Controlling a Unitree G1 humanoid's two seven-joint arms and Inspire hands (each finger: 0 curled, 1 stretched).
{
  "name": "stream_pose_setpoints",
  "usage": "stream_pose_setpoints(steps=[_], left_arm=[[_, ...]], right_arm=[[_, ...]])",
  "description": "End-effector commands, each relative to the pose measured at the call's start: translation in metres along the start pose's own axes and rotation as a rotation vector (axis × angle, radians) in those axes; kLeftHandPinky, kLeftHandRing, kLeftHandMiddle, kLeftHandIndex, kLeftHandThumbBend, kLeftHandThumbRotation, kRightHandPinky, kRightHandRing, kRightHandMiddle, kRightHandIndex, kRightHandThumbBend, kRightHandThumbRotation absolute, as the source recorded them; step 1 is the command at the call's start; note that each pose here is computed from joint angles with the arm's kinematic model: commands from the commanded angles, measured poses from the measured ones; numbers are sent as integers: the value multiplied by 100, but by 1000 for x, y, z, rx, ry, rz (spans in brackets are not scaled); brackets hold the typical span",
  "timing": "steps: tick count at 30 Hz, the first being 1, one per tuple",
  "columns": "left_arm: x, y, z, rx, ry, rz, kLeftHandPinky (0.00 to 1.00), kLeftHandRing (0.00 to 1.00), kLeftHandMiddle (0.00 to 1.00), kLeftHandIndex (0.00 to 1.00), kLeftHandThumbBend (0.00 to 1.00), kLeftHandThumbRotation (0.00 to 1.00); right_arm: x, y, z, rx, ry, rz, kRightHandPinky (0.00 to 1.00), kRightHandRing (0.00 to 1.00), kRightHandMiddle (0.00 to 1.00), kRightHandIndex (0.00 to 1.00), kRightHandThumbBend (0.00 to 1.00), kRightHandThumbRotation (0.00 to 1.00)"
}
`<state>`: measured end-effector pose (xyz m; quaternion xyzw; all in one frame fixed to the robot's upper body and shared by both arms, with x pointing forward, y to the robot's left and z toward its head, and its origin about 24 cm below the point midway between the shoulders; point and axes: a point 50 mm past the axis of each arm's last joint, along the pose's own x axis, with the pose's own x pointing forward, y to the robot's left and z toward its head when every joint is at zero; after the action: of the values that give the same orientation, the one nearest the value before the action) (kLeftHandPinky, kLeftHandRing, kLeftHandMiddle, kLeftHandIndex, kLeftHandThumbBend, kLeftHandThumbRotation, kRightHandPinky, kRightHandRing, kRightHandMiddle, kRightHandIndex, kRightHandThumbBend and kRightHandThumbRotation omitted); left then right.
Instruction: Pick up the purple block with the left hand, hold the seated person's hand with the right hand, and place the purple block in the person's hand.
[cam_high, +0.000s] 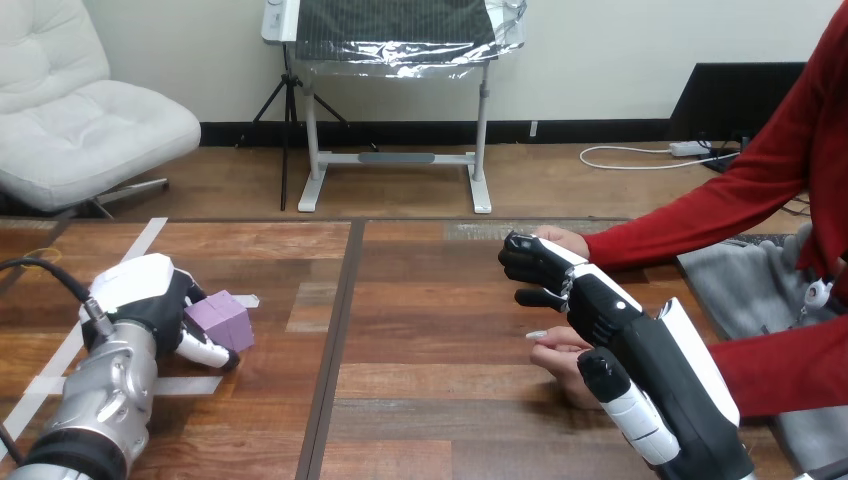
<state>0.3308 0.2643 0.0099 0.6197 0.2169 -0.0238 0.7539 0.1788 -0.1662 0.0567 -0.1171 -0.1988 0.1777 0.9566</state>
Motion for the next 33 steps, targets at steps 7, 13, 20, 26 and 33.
stream_pose_setpoints(steps=[7,13,20,26,33], left_arm=[[7,32,25,14,-60,96,61,71,73,72,85,36],[8,32,27,13,-60,85,63,72,75,73,85,40],[8,33,30,3,-59,63,64,74,76,75,85,46],[8,33,31,-13,-58,53,66,76,78,76,85,48],[9,34,33,-33,-50,49,67,77,78,77,84,47]], right_arm=[[15,-8,13,-21,-89,-15,80,86,86,86,82,100],[15,-8,13,-15,-88,-17,81,86,86,86,83,100],[15,-8,13,-14,-87,-19,81,86,86,87,83,100],[15,-8,14,-16,-88,-20,81,86,87,87,83,100],[15,-8,14,-17,-92,-18,81,86,87,87,83,100]])
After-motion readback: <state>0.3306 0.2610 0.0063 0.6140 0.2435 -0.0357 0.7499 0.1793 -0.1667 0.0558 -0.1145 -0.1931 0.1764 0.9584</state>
